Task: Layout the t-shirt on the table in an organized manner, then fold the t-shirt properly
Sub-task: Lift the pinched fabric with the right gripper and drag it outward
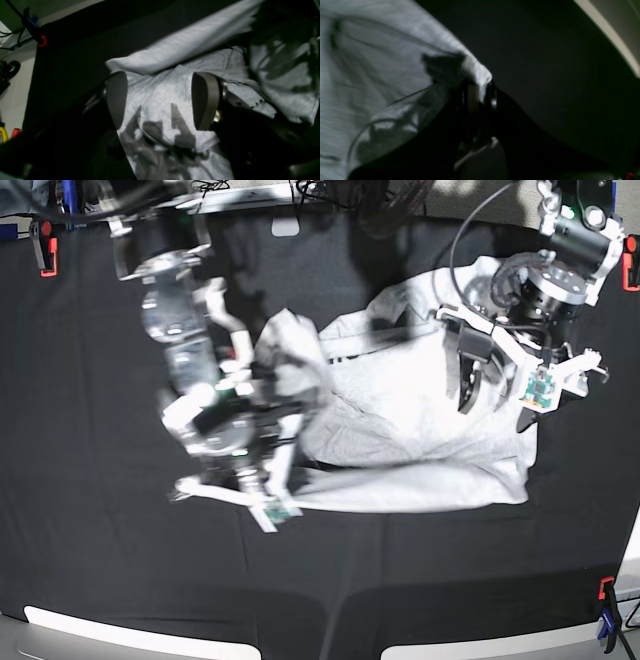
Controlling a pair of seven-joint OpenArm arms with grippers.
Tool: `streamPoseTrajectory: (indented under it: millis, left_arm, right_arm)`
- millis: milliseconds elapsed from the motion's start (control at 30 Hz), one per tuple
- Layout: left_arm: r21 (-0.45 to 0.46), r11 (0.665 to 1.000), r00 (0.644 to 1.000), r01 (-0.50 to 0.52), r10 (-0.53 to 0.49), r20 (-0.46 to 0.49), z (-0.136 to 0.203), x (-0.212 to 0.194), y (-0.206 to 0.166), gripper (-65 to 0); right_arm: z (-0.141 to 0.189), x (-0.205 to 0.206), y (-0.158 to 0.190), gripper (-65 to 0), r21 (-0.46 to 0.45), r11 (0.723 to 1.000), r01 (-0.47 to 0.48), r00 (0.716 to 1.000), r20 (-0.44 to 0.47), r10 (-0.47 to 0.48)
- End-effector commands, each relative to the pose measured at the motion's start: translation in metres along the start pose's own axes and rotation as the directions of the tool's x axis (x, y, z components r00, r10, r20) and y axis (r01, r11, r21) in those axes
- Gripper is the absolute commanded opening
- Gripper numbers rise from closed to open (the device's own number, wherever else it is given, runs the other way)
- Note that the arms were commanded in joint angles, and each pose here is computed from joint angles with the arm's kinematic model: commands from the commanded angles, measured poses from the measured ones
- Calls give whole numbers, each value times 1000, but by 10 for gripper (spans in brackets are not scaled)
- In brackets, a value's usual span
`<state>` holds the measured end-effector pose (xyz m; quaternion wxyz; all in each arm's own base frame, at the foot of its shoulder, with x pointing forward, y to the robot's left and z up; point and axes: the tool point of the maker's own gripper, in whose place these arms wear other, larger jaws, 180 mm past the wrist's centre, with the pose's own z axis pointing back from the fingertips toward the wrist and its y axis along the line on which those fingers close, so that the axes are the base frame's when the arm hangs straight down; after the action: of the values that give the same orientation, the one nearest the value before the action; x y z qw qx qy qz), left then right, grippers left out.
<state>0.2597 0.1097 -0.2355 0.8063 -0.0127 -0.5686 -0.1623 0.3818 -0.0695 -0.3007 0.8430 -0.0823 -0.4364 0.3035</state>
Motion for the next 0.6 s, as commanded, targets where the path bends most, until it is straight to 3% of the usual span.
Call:
streamPoseTrajectory:
  millis: [0, 267, 567]
  left_arm:
    - [-10, 1000, 999, -13, 14, 43, 2, 11, -1, -281]
    - [-62, 995, 991, -75, 81, 111, 4, 24, -9, -281]
    - [-57, 995, 996, -84, 85, 29, -4, 1, -8, -281]
  right_arm:
    - [4, 22, -19, -650, -45, 999, -6, 997, 72, 9]
    - [0, 48, -82, -650, -169, 983, -73, 986, 137, 97]
    - [-51, 72, -159, -650, -220, 975, -32, 993, 107, 57]
